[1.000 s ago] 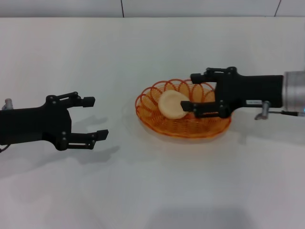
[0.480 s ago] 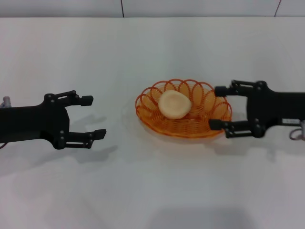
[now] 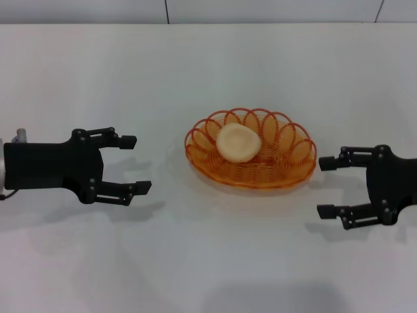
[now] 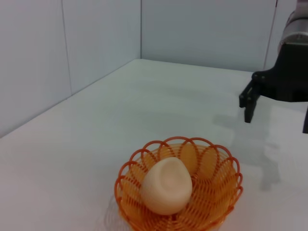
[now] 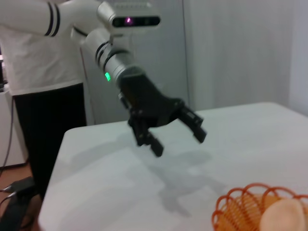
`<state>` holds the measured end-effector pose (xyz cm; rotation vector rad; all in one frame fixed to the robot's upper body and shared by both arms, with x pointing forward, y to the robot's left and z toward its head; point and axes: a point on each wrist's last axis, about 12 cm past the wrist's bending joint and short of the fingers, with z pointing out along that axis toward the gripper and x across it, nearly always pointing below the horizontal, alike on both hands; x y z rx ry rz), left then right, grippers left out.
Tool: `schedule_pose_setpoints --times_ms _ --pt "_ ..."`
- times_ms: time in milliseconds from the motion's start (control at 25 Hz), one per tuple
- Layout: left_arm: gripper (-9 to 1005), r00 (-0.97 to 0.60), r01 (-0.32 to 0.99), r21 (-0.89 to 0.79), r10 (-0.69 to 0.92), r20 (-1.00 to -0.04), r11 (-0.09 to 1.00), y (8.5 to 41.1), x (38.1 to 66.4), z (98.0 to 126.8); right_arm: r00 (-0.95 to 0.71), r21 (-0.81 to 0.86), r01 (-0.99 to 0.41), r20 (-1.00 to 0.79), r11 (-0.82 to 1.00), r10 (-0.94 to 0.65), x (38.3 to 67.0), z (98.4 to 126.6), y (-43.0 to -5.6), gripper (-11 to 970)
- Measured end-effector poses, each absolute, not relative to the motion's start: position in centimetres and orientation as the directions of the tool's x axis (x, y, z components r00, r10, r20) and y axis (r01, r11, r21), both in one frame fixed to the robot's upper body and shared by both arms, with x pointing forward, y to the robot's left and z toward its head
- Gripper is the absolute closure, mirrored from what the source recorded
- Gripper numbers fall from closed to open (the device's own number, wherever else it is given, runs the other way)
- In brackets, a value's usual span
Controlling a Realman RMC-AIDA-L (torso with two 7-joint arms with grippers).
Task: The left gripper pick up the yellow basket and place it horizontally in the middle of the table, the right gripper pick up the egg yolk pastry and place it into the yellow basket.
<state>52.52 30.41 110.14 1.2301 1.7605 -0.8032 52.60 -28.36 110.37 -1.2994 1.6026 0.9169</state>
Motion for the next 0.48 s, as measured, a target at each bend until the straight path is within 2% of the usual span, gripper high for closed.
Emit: schedule_pose_setpoints --times_ms 480 --pt "102 -0.185 0.963 -0.069 0.453 -0.872 0.26 29.92 53.27 111.07 -0.134 0.06 -0.98 -0.905 0.19 -0.405 52.88 109.98 -28.31 145"
